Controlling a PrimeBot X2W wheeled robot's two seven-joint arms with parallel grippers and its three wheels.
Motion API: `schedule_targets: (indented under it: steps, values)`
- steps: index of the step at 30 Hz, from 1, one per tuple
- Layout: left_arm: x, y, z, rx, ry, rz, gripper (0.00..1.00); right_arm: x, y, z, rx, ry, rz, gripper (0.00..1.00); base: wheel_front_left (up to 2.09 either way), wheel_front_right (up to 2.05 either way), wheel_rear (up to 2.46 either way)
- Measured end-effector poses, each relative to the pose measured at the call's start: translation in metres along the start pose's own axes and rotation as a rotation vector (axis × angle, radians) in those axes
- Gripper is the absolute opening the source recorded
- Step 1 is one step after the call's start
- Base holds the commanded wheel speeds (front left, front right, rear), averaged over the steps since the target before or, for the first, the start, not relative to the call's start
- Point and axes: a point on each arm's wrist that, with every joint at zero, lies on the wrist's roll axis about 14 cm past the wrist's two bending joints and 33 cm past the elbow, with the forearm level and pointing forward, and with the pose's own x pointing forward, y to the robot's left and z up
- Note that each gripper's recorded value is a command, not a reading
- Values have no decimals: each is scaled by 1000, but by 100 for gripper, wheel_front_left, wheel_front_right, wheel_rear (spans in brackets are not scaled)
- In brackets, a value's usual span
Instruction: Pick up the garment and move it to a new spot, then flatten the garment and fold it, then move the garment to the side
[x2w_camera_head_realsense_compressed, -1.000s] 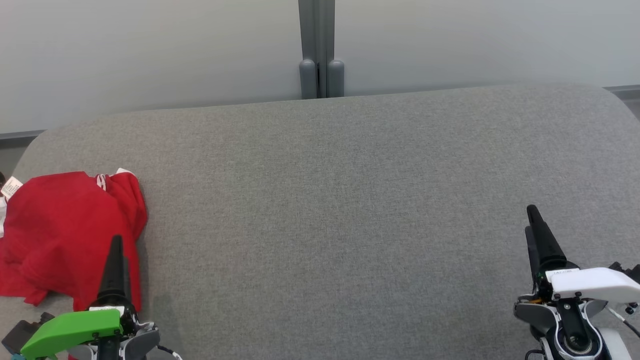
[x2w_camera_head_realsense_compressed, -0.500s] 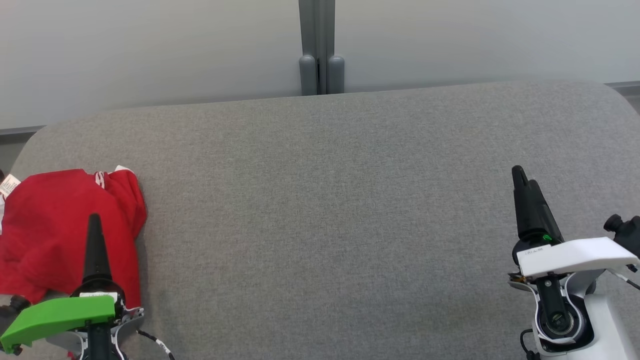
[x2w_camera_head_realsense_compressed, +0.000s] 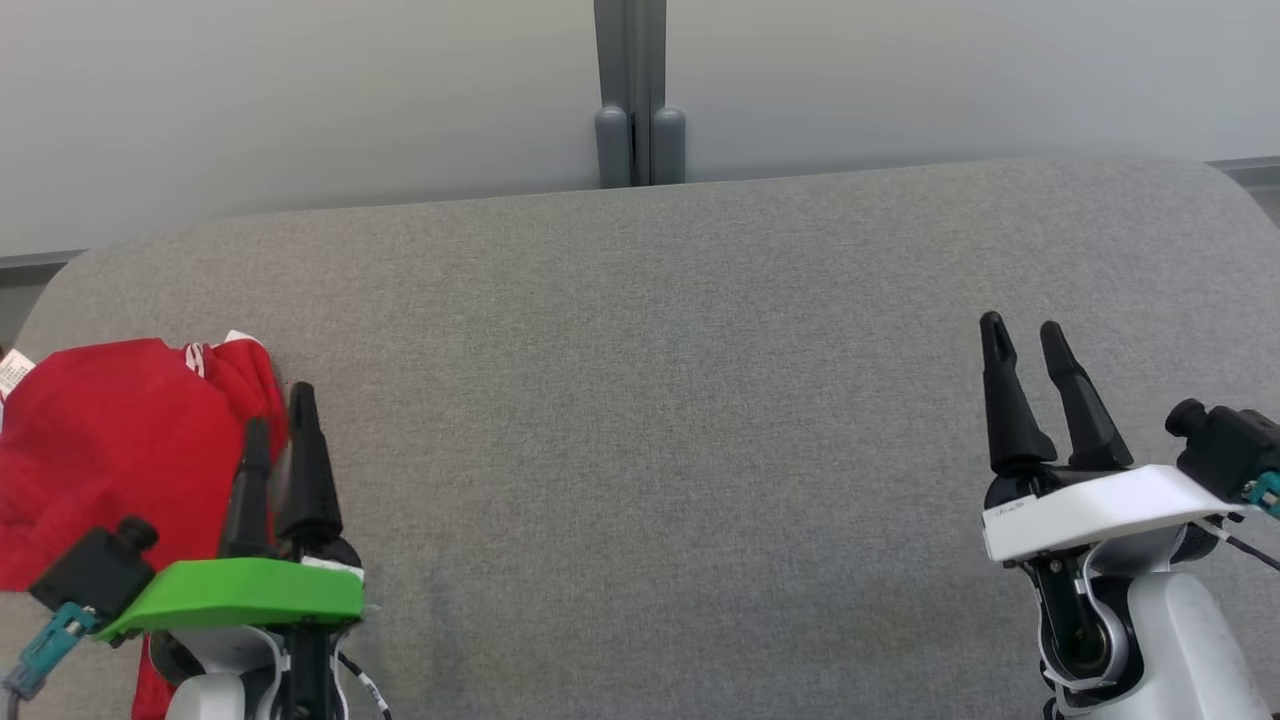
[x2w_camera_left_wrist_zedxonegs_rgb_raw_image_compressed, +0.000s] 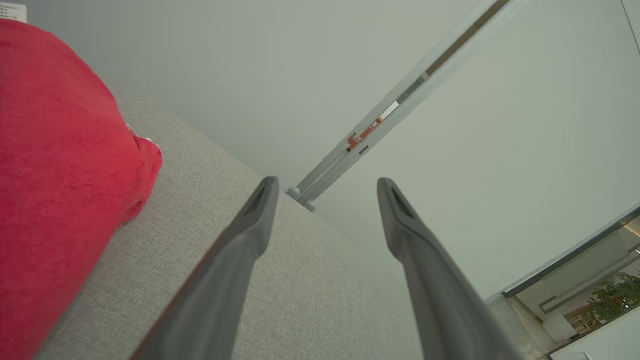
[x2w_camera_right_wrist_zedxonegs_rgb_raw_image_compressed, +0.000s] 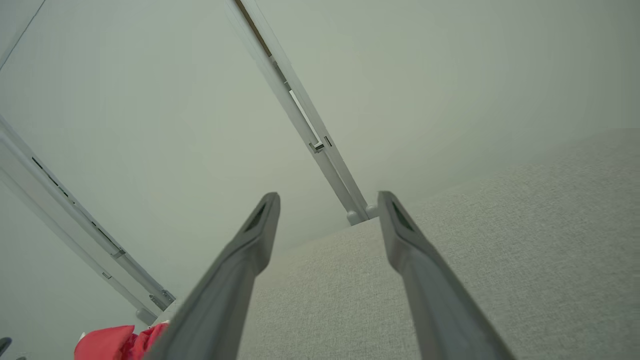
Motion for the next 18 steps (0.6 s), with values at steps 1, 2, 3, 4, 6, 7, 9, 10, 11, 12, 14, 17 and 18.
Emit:
schedule_targets:
  steps: [1,2,3,4,6,7,9,10,11,12,14,17,18]
  values:
    - [0,-3,-3,24,9,-10,100,0,1,-1,-28,4,4,100,0,0,0]
    - [0,-7,-6,54,15,-21,100,0,2,-3,-51,8,8,100,0,0,0]
    - [0,-10,-8,85,19,-30,100,0,3,-3,-77,10,13,100,0,0,0]
    - [-1,-12,-11,113,26,-37,100,-1,4,-4,-97,14,18,100,0,0,0]
    - [-1,-16,-17,181,39,-54,100,-1,5,-6,-147,19,26,100,0,0,0]
    - [-2,-17,-20,202,46,-56,100,-1,5,-7,-165,22,29,100,0,0,0]
    - [-3,-19,-27,257,60,-62,100,-2,6,-8,-209,23,36,100,0,0,0]
    - [-3,-20,-29,277,66,-64,100,-2,7,-8,-223,23,38,100,0,0,0]
    - [-4,-21,-31,308,72,-70,100,-2,7,-8,-241,24,42,100,0,0,0]
    - [-4,-21,-34,340,78,-73,100,-2,8,-8,-262,23,45,100,0,0,0]
    - [-6,-20,-39,389,95,-75,100,-2,8,-9,-292,24,49,100,0,0,0]
    - [-8,-18,-47,465,118,-78,100,-2,9,-9,-338,23,55,100,0,0,0]
    - [-9,-17,-49,490,121,-76,100,-2,9,-9,-350,22,54,100,0,0,0]
